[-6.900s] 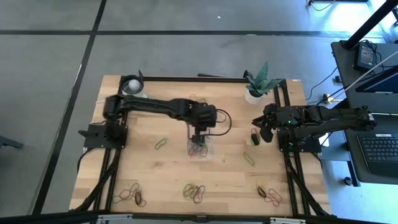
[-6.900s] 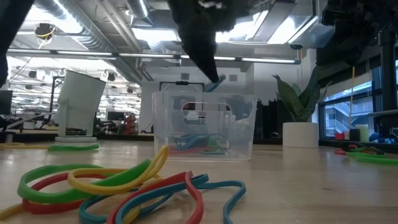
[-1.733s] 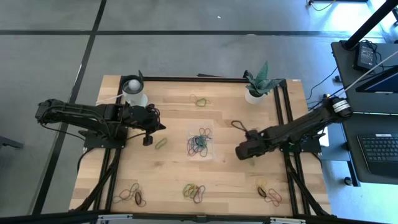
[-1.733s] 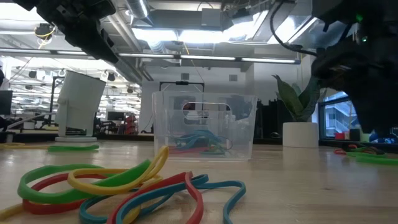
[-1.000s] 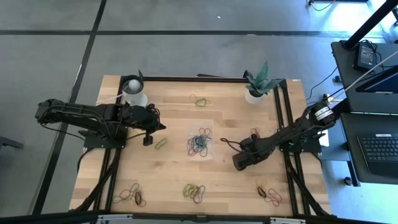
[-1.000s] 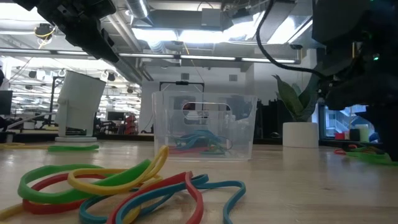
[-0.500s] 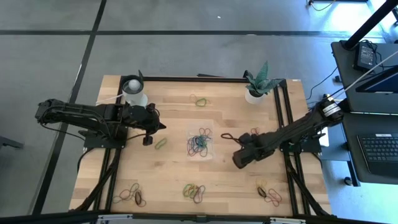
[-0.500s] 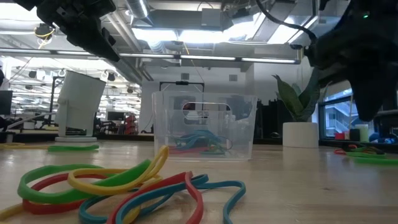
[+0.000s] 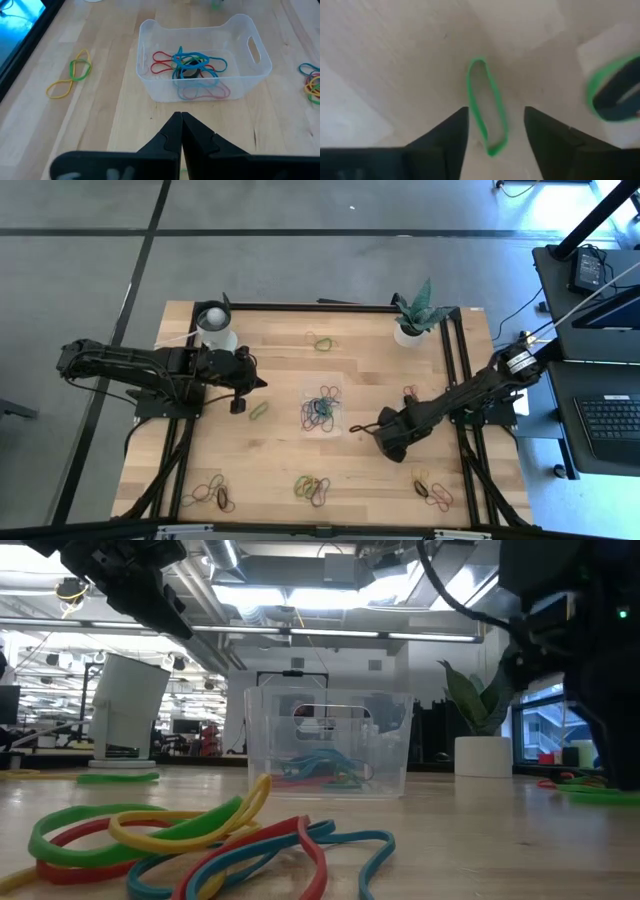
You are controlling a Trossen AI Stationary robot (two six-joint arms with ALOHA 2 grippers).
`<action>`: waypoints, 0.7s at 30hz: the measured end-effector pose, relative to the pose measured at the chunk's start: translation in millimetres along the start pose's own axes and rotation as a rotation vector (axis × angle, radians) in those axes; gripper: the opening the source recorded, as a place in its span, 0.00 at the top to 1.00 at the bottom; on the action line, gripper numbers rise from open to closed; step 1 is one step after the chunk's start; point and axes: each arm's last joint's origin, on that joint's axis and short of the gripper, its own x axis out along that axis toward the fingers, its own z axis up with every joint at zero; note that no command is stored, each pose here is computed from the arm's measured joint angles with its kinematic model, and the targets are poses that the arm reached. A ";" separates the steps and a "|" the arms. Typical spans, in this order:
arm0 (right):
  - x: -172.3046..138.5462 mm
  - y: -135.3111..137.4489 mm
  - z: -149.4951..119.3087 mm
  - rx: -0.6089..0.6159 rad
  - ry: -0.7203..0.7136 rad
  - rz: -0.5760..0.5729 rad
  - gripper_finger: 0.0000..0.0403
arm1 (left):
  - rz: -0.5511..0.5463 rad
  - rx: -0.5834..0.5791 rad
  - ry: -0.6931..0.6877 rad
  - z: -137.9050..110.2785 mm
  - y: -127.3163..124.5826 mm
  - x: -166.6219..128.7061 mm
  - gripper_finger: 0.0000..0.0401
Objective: Pick and place rubber bands into bin
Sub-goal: Put the green rubber band into the transparent bin
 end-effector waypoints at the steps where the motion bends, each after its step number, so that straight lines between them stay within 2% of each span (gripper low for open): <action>1: 3.2 0.0 -0.2 -0.005 -0.005 0.010 0.48 | 0.000 -0.004 0.000 0.0 0.0 0.0 0.99; 4: 14.5 -0.9 -2.8 -0.016 0.001 0.088 0.45 | 0.000 -0.006 0.000 0.0 0.0 0.0 0.99; 7: 22.0 -5.1 -6.1 0.030 0.006 0.103 0.50 | 0.000 -0.006 0.000 0.0 0.0 0.0 0.99; 10: 20.1 -7.4 -7.5 0.084 0.033 0.062 0.62 | 0.000 -0.006 0.000 0.0 0.0 0.0 0.99; 15: 9.4 -6.3 -5.7 0.067 0.081 0.067 0.94 | 0.000 0.009 -0.003 0.3 0.0 -0.1 0.99; 18: -2.7 2.3 6.4 0.083 0.034 0.138 0.97 | 0.001 0.030 -0.005 0.5 0.0 0.0 0.99; 21: -15.0 5.8 17.2 0.099 -0.029 0.141 0.98 | 0.004 0.052 -0.008 0.8 0.1 -0.1 0.99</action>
